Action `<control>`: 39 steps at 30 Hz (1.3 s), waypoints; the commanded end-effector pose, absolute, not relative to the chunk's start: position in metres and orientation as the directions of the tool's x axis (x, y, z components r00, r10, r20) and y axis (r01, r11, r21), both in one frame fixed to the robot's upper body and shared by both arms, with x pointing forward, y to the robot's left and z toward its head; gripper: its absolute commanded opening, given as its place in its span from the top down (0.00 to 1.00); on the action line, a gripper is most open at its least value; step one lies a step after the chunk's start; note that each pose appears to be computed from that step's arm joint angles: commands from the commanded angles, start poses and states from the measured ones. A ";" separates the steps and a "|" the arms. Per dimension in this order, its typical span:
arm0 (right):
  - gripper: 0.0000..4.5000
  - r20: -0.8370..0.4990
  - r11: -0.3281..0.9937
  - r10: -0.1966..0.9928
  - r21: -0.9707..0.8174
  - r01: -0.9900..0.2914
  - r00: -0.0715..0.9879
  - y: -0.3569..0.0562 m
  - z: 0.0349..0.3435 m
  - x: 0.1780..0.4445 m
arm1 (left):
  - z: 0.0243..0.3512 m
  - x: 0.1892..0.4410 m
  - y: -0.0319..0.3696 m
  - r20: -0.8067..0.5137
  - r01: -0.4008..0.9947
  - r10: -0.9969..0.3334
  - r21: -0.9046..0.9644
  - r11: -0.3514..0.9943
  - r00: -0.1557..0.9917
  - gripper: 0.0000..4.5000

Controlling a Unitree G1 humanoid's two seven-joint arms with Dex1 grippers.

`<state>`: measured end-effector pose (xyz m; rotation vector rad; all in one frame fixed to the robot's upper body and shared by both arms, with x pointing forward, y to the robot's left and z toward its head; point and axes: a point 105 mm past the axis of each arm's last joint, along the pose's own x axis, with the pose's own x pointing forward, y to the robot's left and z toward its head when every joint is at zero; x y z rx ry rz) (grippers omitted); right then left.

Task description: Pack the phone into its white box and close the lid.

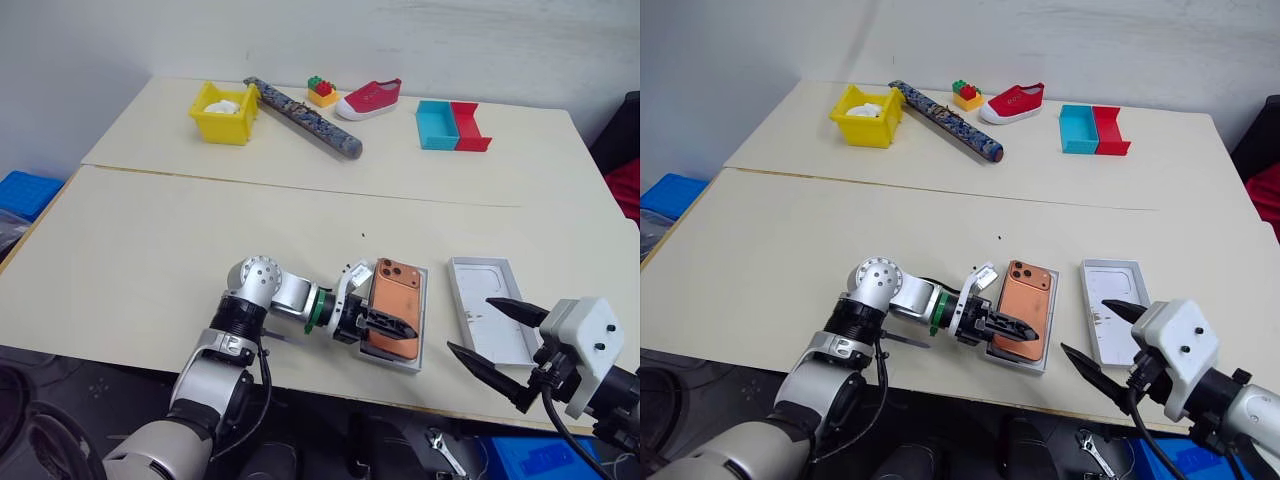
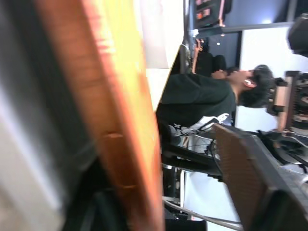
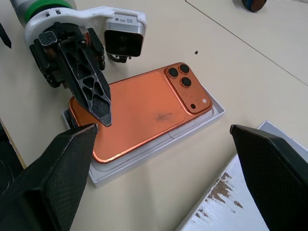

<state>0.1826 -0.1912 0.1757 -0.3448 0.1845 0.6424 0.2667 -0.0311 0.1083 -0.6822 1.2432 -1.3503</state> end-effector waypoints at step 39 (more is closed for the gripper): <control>0.00 -0.208 0.758 0.560 -0.262 -0.597 0.802 -0.185 0.172 0.187 | 0.128 0.260 -0.022 -0.545 0.815 -0.769 -0.577 0.056 -0.333 0.01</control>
